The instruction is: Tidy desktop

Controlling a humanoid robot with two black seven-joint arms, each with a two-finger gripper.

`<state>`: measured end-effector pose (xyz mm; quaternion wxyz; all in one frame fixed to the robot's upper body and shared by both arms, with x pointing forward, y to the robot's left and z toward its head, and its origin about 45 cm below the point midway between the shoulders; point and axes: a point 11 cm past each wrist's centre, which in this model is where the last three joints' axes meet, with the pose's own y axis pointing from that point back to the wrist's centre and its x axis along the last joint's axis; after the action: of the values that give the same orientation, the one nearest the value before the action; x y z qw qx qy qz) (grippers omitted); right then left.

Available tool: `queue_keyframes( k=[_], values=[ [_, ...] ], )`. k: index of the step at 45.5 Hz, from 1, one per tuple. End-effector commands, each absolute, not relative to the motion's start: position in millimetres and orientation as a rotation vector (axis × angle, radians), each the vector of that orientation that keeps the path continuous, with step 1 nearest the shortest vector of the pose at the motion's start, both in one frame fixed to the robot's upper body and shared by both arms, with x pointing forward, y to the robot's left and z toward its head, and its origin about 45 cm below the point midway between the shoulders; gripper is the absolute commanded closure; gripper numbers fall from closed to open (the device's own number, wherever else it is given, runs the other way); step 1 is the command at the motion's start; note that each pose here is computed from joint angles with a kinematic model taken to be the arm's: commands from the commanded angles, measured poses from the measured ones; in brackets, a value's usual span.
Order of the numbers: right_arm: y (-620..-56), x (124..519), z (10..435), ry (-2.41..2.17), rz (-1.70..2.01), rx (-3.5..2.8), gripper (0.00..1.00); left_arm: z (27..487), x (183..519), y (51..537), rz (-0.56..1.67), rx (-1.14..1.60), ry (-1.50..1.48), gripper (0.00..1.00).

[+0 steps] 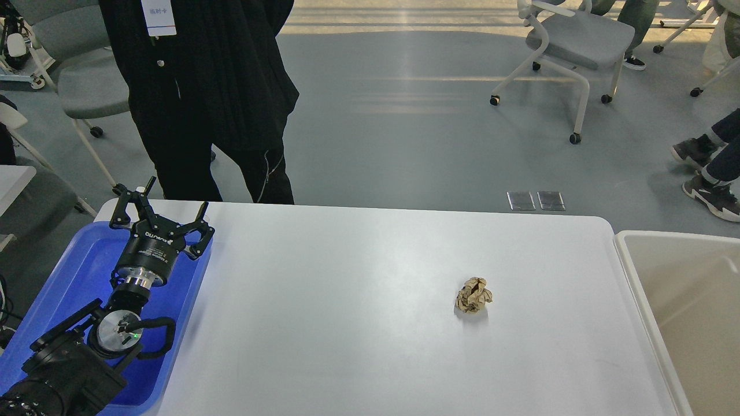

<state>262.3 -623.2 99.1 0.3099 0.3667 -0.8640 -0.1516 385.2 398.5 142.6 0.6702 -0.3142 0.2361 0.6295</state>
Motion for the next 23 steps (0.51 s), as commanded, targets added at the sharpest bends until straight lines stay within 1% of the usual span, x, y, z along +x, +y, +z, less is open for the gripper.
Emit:
queue_keyframes(
  k=[1,10,15,18,23],
  values=[
    [-624,298,145,-2.562,-0.517,1.194,0.0,143,385,399,1.42,-0.708,0.532,0.0],
    [-600,319,174,-2.759,-0.6,1.432,0.0,143,385,399,1.42,-0.708,0.532,0.0],
    [-574,327,169,-2.813,-0.651,1.532,0.0,143,385,399,1.42,-0.709,0.532,0.0],
    [-560,334,171,-2.845,-0.643,1.592,0.0,143,385,399,1.42,-0.709,0.532,0.0],
    [-527,349,181,-2.75,-0.53,1.766,0.0,143,385,399,1.42,-0.708,0.532,0.0]
  ],
)
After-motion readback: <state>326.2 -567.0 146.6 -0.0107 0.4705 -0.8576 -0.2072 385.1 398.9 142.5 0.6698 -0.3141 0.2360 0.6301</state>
